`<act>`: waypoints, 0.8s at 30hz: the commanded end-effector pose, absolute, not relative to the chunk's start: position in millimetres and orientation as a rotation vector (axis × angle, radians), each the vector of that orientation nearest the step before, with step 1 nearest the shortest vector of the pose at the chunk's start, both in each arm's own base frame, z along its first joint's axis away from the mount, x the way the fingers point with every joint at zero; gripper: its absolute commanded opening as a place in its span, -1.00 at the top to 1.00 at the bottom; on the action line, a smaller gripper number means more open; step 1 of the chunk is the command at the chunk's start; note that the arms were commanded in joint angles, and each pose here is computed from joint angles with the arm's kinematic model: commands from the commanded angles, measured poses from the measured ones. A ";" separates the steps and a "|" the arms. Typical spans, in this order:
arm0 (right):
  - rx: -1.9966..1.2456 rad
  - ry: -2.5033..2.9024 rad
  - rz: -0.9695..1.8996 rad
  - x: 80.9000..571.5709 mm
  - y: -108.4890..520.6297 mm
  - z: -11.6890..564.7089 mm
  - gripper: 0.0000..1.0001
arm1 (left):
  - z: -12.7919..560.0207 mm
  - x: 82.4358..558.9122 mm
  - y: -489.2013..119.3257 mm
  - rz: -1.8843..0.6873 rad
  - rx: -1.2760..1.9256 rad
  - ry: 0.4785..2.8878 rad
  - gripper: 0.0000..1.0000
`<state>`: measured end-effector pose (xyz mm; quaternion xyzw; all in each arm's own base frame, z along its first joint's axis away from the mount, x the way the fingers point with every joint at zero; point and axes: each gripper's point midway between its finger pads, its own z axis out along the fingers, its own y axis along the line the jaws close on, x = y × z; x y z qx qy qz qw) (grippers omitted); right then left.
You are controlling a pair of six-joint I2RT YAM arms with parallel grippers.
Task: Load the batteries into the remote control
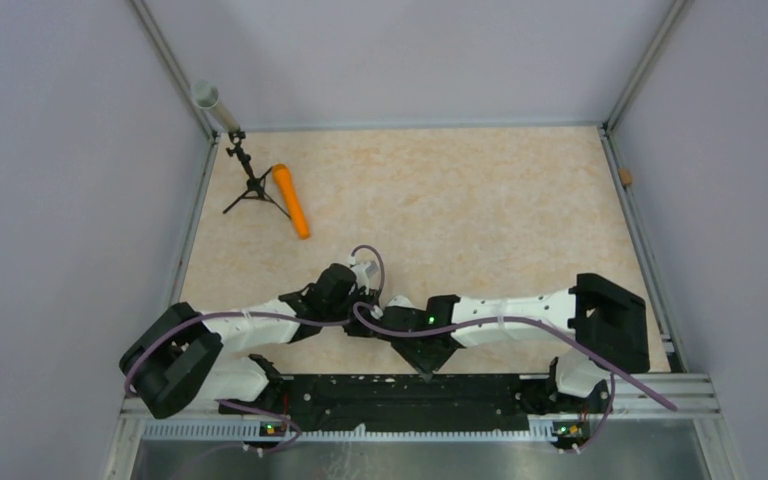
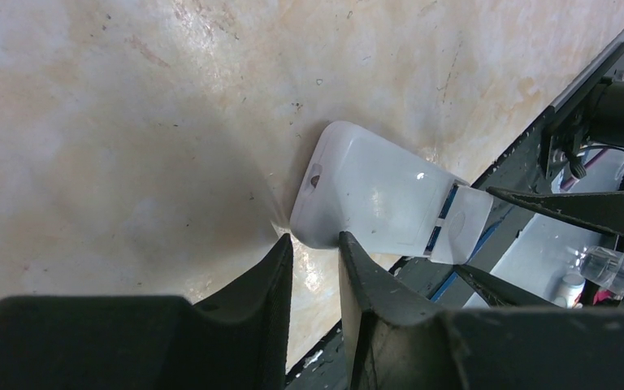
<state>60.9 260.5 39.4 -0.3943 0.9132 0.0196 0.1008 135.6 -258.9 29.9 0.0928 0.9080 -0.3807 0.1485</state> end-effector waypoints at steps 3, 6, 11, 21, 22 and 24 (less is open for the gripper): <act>-1.118 2.669 0.113 63.0 280.1 46.4 0.70 | 36.8 132.5 -262.4 -1.142 0.327 2.558 0.44; -1.114 2.675 0.113 62.1 279.1 45.8 0.71 | 37.2 132.7 -262.5 -1.144 0.325 2.557 0.45; -1.095 2.680 0.107 61.9 276.1 48.0 0.72 | 37.5 132.9 -262.4 -1.143 0.325 2.555 0.46; -1.052 2.691 0.102 61.0 268.2 49.9 0.73 | 36.9 132.9 -263.3 -1.146 0.323 2.560 0.46; -1.046 2.691 0.104 61.6 268.5 50.2 0.73 | 36.5 132.7 -263.0 -1.145 0.323 2.561 0.46; -1.040 2.690 0.100 62.0 267.5 50.9 0.74 | 37.0 133.1 -263.3 -1.145 0.321 2.560 0.46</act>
